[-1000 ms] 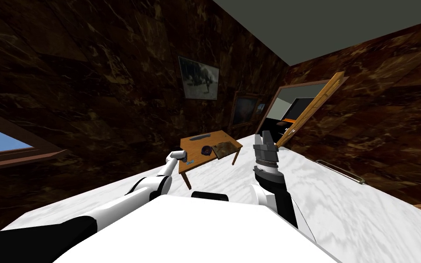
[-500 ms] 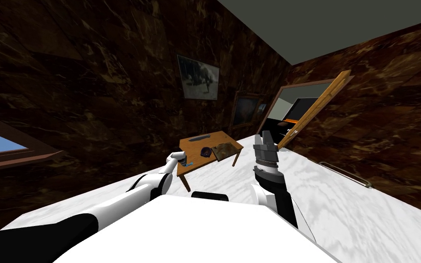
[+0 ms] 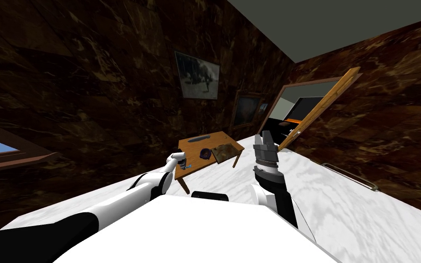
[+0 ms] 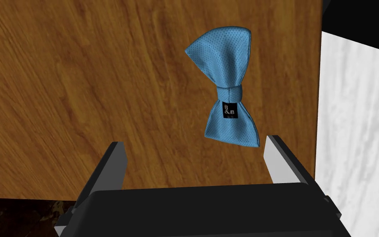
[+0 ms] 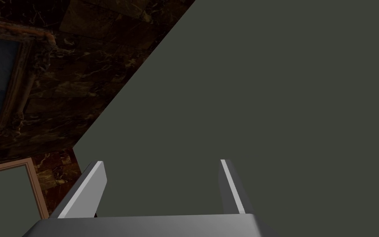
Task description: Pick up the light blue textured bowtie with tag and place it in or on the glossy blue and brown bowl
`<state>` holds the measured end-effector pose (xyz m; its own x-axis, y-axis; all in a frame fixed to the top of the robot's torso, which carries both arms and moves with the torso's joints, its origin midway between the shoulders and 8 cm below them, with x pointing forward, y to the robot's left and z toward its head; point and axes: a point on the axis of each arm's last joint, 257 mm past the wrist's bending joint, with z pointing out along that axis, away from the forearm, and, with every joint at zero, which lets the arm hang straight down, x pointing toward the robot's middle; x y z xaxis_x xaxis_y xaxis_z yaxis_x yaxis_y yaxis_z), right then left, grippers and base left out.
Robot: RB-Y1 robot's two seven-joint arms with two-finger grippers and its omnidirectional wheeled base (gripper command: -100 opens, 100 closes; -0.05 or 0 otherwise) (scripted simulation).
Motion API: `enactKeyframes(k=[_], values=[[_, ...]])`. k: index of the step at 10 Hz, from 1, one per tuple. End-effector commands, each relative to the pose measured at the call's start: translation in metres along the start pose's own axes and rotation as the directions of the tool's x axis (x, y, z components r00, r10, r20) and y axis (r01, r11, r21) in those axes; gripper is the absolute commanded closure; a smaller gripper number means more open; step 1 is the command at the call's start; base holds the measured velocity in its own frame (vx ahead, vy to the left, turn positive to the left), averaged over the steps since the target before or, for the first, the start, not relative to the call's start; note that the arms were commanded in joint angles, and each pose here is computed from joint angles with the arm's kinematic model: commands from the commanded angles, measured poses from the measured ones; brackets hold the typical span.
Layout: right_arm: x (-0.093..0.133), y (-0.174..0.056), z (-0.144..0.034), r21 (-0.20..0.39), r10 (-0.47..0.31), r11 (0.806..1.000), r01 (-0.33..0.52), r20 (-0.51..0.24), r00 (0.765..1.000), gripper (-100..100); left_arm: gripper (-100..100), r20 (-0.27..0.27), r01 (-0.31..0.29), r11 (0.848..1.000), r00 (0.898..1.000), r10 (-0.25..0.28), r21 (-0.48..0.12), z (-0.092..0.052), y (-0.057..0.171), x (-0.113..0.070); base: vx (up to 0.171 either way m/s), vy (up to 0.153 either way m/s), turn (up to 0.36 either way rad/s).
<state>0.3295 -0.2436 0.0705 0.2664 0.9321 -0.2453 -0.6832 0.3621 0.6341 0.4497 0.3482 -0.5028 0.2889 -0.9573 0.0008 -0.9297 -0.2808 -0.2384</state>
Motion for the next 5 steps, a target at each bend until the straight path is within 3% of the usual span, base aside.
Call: enactKeyframes(k=[1, 2, 5], values=[[0.000, 0.000, 0.000, 0.000, 0.000, 1.000, 0.000, 0.000, 1.000, 0, -100, 0.011, -0.004, 0.998, 1.000, 0.004, -0.064, 0.006, 0.022, -0.004, 0.029, -0.009, 0.016], [0.000, 0.000, 0.000, 0.000, 0.000, 1.000, 0.000, 0.000, 1.000, 0, -100, 0.011, -0.004, 0.998, 1.000, 0.004, -0.064, 0.006, 0.022, -0.004, 0.042, -0.011, 0.010], [0.000, 0.000, 0.000, 0.000, 0.000, 1.000, 0.000, 0.000, 1.000, 0, -100, 0.029, -0.013, 0.986, 0.999, 0.018, -0.168, 0.011, 0.055, -0.011, 0.071, -0.020, 0.013]])
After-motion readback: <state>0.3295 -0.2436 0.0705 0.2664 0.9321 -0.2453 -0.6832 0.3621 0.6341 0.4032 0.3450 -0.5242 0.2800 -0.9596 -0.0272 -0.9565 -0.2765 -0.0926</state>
